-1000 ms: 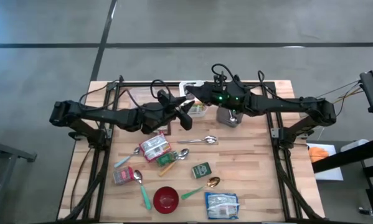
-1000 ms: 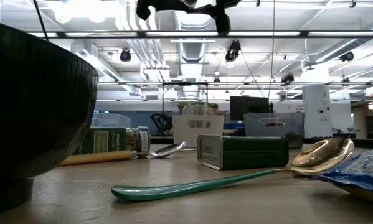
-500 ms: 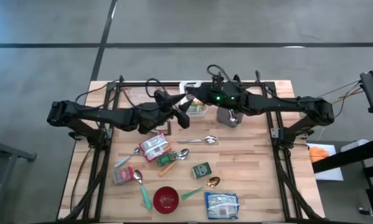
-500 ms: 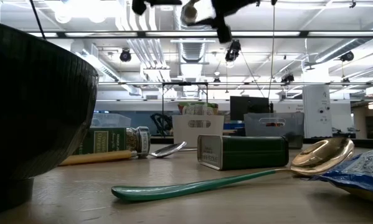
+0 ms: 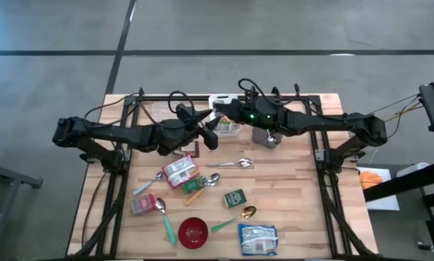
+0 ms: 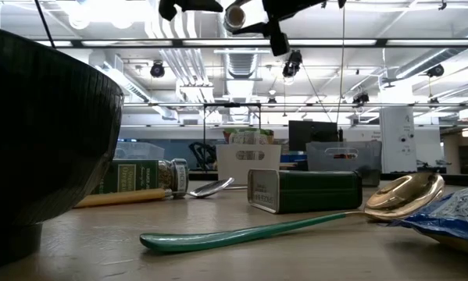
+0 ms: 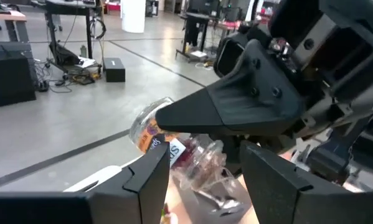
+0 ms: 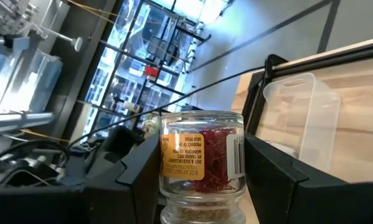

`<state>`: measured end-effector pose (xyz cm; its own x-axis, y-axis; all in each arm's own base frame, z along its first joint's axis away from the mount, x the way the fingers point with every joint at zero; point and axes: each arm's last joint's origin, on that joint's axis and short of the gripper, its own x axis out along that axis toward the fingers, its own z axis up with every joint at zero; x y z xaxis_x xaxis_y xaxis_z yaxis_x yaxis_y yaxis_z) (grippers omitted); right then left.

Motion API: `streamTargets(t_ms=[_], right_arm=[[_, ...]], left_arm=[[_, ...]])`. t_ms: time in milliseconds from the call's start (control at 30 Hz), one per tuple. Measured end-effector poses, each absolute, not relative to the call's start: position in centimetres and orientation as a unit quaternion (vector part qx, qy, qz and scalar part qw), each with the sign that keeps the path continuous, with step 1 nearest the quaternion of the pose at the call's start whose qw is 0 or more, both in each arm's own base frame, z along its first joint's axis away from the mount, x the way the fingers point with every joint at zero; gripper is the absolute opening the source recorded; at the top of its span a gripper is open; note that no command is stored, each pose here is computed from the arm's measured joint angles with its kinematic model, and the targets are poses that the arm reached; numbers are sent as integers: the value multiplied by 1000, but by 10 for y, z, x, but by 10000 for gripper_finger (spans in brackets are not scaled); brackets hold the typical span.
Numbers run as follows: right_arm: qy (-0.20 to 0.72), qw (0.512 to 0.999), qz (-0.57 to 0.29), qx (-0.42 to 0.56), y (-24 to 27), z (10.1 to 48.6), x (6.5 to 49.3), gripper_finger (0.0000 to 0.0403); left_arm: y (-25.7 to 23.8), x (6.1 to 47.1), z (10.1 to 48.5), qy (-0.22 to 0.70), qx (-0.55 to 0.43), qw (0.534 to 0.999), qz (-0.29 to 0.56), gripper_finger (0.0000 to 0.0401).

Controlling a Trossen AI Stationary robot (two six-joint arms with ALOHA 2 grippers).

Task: Pick & Place Food Item
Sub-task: Put the brown seasoning bottle into the transparent bin

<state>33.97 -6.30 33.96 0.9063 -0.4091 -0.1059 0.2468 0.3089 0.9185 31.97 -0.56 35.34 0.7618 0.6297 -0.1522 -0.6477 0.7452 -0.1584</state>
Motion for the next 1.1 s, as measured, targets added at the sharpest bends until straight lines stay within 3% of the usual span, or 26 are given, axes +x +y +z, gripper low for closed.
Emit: streamTargets(t_ms=[267,433,533,700,967,1100], right_arm=[[-51,830,-187,523,-62,340,340,182],[-47,848,-175,498,-61,342,340,182],[-48,863,-166,474,-61,344,340,182],[-59,852,-172,490,-61,347,340,182],[-67,847,-158,504,-60,356,342,182],[-55,852,-139,502,-58,357,342,182]], left_arm=[[-16,319,345,164,58,958,229,197],[-25,316,344,184,118,943,252,197],[-25,314,345,163,70,936,303,197],[-25,314,349,86,-118,932,331,197],[-23,318,348,90,-88,935,332,198],[-23,318,347,104,-54,937,329,220]])
